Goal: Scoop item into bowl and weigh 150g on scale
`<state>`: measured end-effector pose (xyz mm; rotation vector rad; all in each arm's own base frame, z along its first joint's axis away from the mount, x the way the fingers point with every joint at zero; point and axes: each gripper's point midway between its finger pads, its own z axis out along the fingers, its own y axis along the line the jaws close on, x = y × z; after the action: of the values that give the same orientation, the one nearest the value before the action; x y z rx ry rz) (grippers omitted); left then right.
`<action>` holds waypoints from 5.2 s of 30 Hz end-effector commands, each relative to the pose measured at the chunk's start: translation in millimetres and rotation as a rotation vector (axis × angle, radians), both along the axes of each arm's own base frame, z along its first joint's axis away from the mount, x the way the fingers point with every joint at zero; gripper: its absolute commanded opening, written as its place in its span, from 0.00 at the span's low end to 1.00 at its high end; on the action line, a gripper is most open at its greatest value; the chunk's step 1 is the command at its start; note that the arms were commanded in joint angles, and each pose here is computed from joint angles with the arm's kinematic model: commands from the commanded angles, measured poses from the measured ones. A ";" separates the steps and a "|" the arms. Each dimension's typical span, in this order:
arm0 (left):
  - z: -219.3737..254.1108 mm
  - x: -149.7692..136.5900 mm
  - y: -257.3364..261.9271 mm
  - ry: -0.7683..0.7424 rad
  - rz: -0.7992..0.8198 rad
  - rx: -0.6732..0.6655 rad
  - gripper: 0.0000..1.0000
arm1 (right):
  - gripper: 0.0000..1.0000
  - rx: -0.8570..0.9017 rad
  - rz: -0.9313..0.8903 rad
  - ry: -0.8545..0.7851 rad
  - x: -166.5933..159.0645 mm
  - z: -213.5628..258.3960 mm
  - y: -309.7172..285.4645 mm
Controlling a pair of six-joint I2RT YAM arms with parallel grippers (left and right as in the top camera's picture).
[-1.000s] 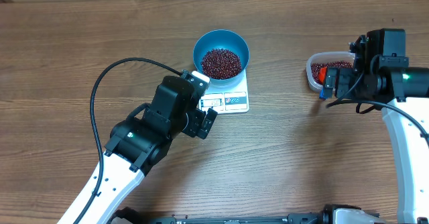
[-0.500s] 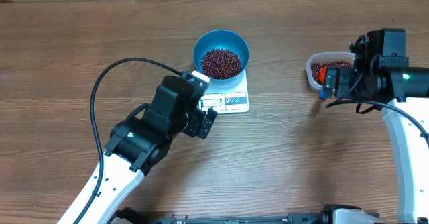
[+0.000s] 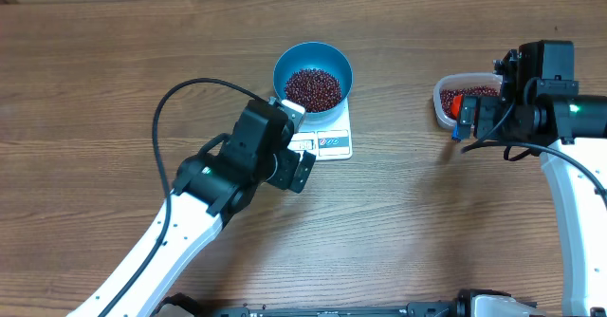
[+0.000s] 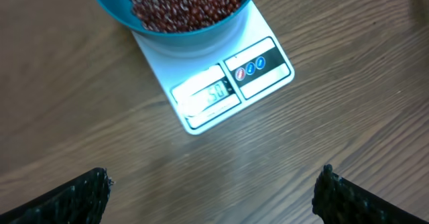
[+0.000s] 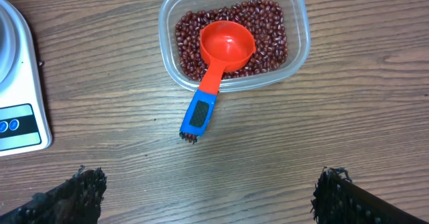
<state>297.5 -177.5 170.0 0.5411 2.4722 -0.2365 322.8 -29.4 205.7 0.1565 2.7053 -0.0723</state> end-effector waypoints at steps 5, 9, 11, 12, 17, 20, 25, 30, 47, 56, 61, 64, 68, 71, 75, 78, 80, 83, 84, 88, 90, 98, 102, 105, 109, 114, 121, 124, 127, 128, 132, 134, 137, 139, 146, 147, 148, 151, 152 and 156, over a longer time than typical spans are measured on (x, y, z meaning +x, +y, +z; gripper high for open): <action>-61.6 13.7 -20.2 0.187 0.150 -0.062 1.00 | 1.00 -0.013 -0.004 -0.044 3.7 14.9 -3.0; -74.5 16.5 -21.6 0.222 0.199 -0.071 1.00 | 1.00 -0.013 -0.004 -0.044 3.7 14.9 -3.0; -74.1 17.8 -21.4 0.217 0.201 -0.071 0.99 | 1.00 -0.013 -0.004 -0.044 3.7 14.9 -3.0; -74.1 18.4 -20.6 0.213 0.204 -0.068 1.00 | 1.00 -0.013 -0.004 -0.044 3.7 14.9 -3.0; -74.2 20.2 -17.3 0.200 0.208 -0.049 0.99 | 1.00 -0.013 -0.004 -0.044 3.7 14.9 -3.0; -74.2 21.1 -15.8 0.194 0.214 -0.042 1.00 | 1.00 -0.013 -0.004 -0.044 3.7 14.9 -3.0; -74.2 21.9 -14.3 0.189 0.219 -0.035 1.00 | 1.00 -0.013 -0.004 -0.044 3.7 14.9 -3.0; -74.0 21.9 -14.3 0.188 0.219 -0.035 1.00 | 1.00 -0.013 -0.004 -0.044 3.7 14.9 -3.0; -66.8 22.0 -14.7 0.172 0.217 -0.048 1.00 | 1.00 -0.013 -0.004 -0.044 3.7 14.9 -3.0; -37.7 18.3 -12.3 0.083 0.142 -0.057 1.00 | 1.00 -0.013 -0.004 -0.044 3.7 14.9 -3.0; -34.6 12.5 -5.2 0.005 0.146 -0.095 0.99 | 1.00 -0.013 -0.004 -0.044 3.7 14.9 -3.0; -32.4 5.6 -0.7 -0.078 0.135 -0.146 1.00 | 1.00 -0.013 -0.004 -0.044 3.7 14.9 -3.0; -24.1 -9.3 8.7 -0.204 0.062 -0.157 1.00 | 1.00 -0.013 -0.004 -0.044 3.7 14.9 -3.0; -5.3 -17.9 17.6 -0.295 0.019 -0.153 1.00 | 1.00 -0.013 -0.004 -0.044 3.7 14.9 -3.0; 28.6 -23.5 44.1 -0.429 0.067 -0.197 1.00 | 1.00 -0.013 -0.004 -0.044 3.7 14.9 -3.0; 35.1 -21.9 67.3 -0.498 0.125 -0.199 1.00 | 1.00 -0.013 -0.004 -0.044 3.7 14.9 -3.0; 36.3 -20.4 77.0 -0.543 0.139 -0.206 1.00 | 1.00 -0.013 -0.004 -0.044 3.7 14.9 -3.0; 36.6 -20.4 87.9 -0.639 0.137 -0.248 0.99 | 1.00 -0.013 -0.004 -0.044 3.7 14.9 -3.0; 36.2 -20.9 90.1 -0.665 0.137 -0.261 1.00 | 1.00 -0.013 -0.004 -0.044 3.7 14.9 -3.0; 36.4 -23.2 100.6 -0.783 0.161 -0.291 0.99 | 1.00 -0.013 -0.004 -0.044 3.7 14.9 -3.0; 37.3 -25.8 105.9 -0.845 0.165 -0.285 1.00 | 1.00 -0.013 -0.004 -0.044 3.7 14.9 -3.0; 38.0 -39.2 139.0 -1.037 0.263 -0.276 0.99 | 1.00 -0.013 -0.004 -0.044 3.7 14.9 -3.0; 34.4 -41.1 155.9 -1.034 0.321 -0.240 0.99 | 1.00 -0.013 -0.004 -0.044 3.7 14.9 -3.0; 17.8 -42.6 168.3 -0.977 0.372 -0.202 1.00 | 1.00 -0.013 -0.004 -0.044 3.7 14.9 -3.0; -6.0 -47.8 183.0 -0.892 0.435 -0.160 1.00 | 1.00 -0.013 -0.004 -0.044 3.7 14.9 -3.0; -13.8 -51.9 190.3 -0.870 0.462 -0.129 1.00 | 1.00 -0.013 -0.004 -0.044 3.7 14.9 -3.0; -13.0 -51.8 190.2 -0.874 0.460 -0.130 1.00 | 1.00 -0.013 -0.004 -0.044 3.7 14.9 -3.0; -13.3 -51.8 190.3 -0.872 0.460 -0.130 1.00 | 1.00 -0.013 -0.004 -0.044 3.7 14.9 -3.0; -13.4 -51.7 190.3 -0.872 0.460 -0.130 1.00 | 1.00 -0.013 -0.004 -0.044 3.7 14.9 -3.0; -13.5 -51.7 190.3 -0.871 0.460 -0.130 1.00 | 1.00 -0.013 -0.004 -0.044 3.7 14.9 -3.0; -13.5 -51.7 190.3 -0.871 0.460 -0.130 1.00 | 1.00 -0.013 -0.004 -0.044 3.7 14.9 -3.0; -13.4 -51.7 190.3 -0.872 0.460 -0.130 0.99 | 1.00 -0.013 -0.004 -0.044 3.7 14.9 -3.0; -13.4 -51.7 190.3 -0.872 0.460 -0.130 1.00 | 1.00 -0.013 -0.004 -0.044 3.7 14.9 -3.0; -13.4 -51.7 190.3 -0.872 0.460 -0.130 1.00 | 1.00 -0.013 -0.004 -0.044 3.7 14.9 -3.0; -13.4 -51.7 190.3 -0.872 0.460 -0.130 1.00 | 1.00 -0.013 -0.004 -0.044 3.7 14.9 -3.0; -13.4 -51.7 190.3 -0.872 0.460 -0.130 0.99 | 1.00 -0.013 -0.004 -0.042 3.9 14.2 -3.0; -13.4 -51.7 190.3 -0.872 0.460 -0.130 1.00 | 1.00 -0.013 -0.004 -0.039 4.3 13.4 -3.0; -13.4 -51.7 190.3 -0.872 0.460 -0.130 1.00 | 1.00 -0.013 -0.004 -0.040 4.1 13.6 -3.0; -13.4 -51.7 190.3 -0.872 0.460 -0.130 1.00 | 1.00 -0.013 -0.004 -0.039 4.2 13.5 -3.0; -13.5 -51.7 190.3 -0.871 0.460 -0.130 0.99 | 1.00 -0.013 -0.004 -0.047 4.6 15.1 -3.0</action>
<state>246.2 11.1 156.6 -0.0239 1.6489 0.0148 322.6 -29.4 205.8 0.1560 2.7057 -0.0724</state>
